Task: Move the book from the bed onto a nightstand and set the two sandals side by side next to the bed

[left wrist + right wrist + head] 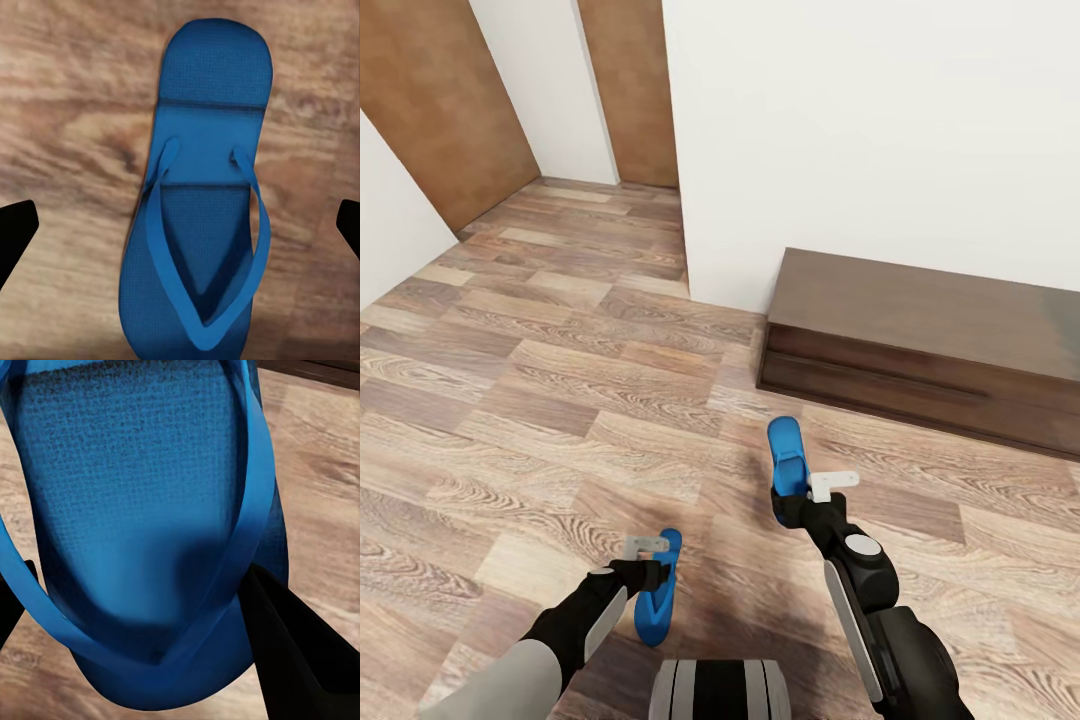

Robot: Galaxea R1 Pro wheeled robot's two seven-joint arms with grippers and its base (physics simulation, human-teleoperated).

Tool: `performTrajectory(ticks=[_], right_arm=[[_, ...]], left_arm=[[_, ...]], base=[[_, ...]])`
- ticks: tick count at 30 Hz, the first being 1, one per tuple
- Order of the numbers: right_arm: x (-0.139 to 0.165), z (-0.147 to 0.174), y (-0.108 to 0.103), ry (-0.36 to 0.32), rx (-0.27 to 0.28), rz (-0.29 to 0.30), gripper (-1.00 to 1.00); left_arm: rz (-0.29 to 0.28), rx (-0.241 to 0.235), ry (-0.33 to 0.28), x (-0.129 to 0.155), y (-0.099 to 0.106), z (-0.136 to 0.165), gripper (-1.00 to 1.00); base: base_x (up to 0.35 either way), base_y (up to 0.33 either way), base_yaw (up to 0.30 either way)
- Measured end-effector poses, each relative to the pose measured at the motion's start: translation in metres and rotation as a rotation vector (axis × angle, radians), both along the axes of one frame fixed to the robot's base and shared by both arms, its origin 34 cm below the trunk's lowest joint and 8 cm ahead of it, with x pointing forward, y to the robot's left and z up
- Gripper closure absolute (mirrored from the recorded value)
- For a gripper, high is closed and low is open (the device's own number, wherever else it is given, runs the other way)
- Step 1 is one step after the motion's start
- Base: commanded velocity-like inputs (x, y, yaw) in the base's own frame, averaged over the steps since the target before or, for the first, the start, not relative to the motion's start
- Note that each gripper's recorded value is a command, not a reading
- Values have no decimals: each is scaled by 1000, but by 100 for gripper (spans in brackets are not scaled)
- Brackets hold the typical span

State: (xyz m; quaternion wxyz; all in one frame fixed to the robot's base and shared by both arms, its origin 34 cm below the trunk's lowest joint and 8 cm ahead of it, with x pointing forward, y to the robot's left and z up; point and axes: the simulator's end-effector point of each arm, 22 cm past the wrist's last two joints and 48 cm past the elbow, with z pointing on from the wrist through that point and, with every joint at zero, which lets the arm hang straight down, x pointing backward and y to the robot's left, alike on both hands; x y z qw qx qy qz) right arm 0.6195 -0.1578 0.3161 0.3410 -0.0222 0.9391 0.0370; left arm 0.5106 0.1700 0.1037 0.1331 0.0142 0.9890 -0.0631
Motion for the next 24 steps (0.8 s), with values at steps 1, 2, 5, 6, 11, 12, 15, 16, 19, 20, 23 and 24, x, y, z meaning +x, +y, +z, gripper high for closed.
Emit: performTrajectory(ticks=[1,2,5,6,11,12,15,16,19,20,23,24], right_arm=[[0,0,0,0,0,0,100],[0,0,0,0,0,0,100],[-1,-2,0,4,0,-1,100],[-1,-5,0,8,0,-1,100],[-5,-16,0,29,0,0,100],[-6,-18,0,33,0,0,100],[-7,-21,0,37,0,0,100],[-7,-21,0,37,0,0,100],[-7,-21,0,37,0,0,100],[-7,-21,0,37,0,0,100],[-7,-21,0,38,0,-1,100],[-7,-21,0,38,0,0,100]], left_arm=[[-1,0,-1,0,0,0,-100],[-1,0,-1,0,0,0,-100],[-2,1,3,-2,0,-2,-100],[-2,1,7,-4,0,-4,-100],[-5,2,12,-10,0,-13,-100],[-6,2,13,-11,-1,-14,-100],[-6,3,9,-11,-1,-16,-100],[-7,3,8,-11,-1,-16,-100],[-8,2,4,-10,-2,-15,-100],[-8,2,4,-11,-2,-15,-100],[-8,1,3,-10,-2,-15,-100],[-8,1,2,-10,-2,-15,-100]], base=[[0,0,0],[0,0,0],[0,0,0],[0,0,0],[0,0,0],[0,0,0],[0,0,0],[0,0,0],[0,0,0],[0,0,0],[0,0,0],[0,0,0]])
